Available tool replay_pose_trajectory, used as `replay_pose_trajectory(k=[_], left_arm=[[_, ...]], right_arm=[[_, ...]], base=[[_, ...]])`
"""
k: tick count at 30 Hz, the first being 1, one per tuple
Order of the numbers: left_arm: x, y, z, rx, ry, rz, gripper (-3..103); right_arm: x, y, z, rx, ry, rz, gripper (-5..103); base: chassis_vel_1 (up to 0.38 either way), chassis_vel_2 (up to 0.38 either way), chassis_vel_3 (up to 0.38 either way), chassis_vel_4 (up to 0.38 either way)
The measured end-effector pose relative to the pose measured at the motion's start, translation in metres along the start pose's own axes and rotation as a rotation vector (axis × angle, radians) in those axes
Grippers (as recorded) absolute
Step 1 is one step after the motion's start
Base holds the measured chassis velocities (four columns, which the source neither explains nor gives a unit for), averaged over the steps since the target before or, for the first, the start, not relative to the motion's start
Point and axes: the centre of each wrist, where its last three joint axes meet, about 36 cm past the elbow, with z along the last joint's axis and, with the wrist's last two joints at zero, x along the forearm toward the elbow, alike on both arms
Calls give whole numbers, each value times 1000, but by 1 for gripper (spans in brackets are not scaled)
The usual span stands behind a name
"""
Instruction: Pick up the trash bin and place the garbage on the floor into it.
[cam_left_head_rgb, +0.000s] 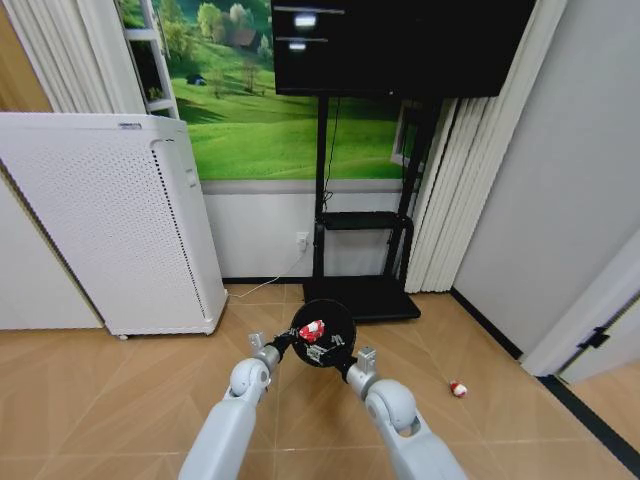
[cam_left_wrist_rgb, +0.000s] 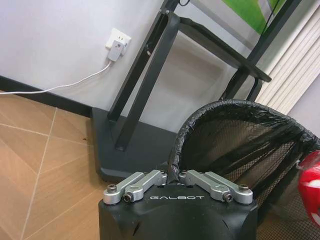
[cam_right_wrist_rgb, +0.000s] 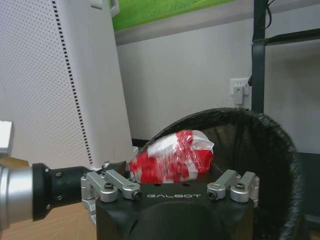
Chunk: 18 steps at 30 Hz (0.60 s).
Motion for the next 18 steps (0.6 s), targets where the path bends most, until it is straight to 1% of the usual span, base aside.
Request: replay_pose_trajectory(k=[1,2,3,6,7,8,10,11,12,14,15,17,18], left_arm=[[3,1,-1,-6,1,0,3],[3,1,-1,-6,1,0,3],[5,2,-2,-12,2,0,3],[8,2,-2,-16,0,-2,3],[11,2,-4,-19,-5,-6,3],[11,2,-4,-19,-5,-6,3],[19,6,-7,-30,-14,-18,3],[19,6,-7,-30,-14,-18,3],[27,11,-10,-49,-26,-38,3],[43,22,-15,-111,-59,-85,3],[43,22,-15,-111,-59,-85,3],[62,30,-19,-166,-85,-116,3],[62,30,-19,-166,-85,-116,3]], right_arm=[[2,-5,-2,1,-7,15,93],[2,-5,-2,1,-7,15,93],[4,-10,-4,2,-14,27,99],[6,-13,-8,3,-27,38,100],[11,-16,-15,-8,-52,57,100],[11,-16,-15,-8,-52,57,100],[19,-22,-26,-29,-98,104,100],[19,-22,-26,-29,-98,104,100],[25,-28,-34,-44,-131,167,100],[31,-41,-41,-61,-168,298,100],[31,-41,-41,-61,-168,298,100],[32,-56,-40,-74,-173,398,100],[32,-56,-40,-74,-173,398,100]], base=[[0,0,0,0],[0,0,0,0],[0,0,0,0],[0,0,0,0],[0,0,0,0],[0,0,0,0],[0,0,0,0],[0,0,0,0],[0,0,0,0],[0,0,0,0],[0,0,0,0],[0,0,0,0],[0,0,0,0]])
